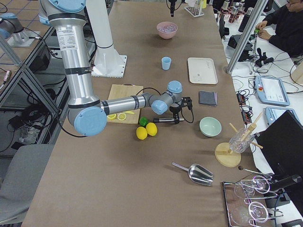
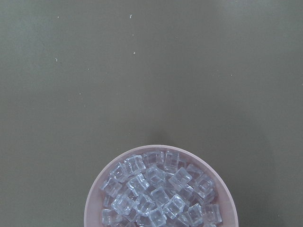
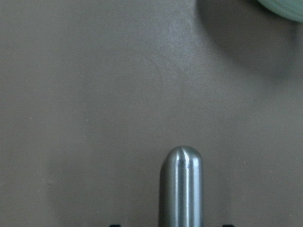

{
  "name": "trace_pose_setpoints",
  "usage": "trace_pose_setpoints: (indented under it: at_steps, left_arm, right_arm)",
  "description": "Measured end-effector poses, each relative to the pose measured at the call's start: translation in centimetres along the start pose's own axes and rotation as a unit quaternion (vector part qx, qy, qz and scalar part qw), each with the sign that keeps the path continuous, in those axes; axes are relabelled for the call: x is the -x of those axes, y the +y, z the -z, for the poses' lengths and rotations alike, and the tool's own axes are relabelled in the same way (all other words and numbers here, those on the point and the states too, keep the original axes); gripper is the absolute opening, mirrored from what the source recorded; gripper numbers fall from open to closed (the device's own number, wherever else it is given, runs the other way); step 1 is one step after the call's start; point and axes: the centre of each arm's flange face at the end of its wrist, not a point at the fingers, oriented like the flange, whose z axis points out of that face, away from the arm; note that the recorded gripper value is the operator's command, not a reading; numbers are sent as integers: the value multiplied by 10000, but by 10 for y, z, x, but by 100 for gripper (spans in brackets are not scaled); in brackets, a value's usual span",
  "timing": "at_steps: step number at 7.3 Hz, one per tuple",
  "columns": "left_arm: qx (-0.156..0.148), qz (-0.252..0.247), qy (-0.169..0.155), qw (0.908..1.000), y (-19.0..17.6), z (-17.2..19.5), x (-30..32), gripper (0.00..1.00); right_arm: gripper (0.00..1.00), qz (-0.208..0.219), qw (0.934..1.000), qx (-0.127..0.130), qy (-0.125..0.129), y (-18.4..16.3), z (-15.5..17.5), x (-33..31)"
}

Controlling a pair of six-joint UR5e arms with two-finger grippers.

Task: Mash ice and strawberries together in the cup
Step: 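Lower the right gripper onto the steel muddler and grasp it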

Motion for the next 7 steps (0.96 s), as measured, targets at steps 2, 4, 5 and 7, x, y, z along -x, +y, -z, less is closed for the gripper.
trace_pose_setpoints:
  at_steps: [2,4,5,7]
  left_arm:
    - [-50,-6,-26,10000,0,2,0,98]
    - [-108,-10,-84,9999,-1,4,0,98]
    - [-122,-12,-83,9999,-1,5,0,98]
    - [-140,-18,-70,9999,0,7,-1,98]
  right_arm:
    - [0,58,10000,11,9,1,0,-3]
    - [0,-23,10000,8,-65,-4,9,-11]
    - [0,-91,9998,-22,-183,-11,22,-15]
    - [0,-72,9983,-445,-379,-23,71,-2]
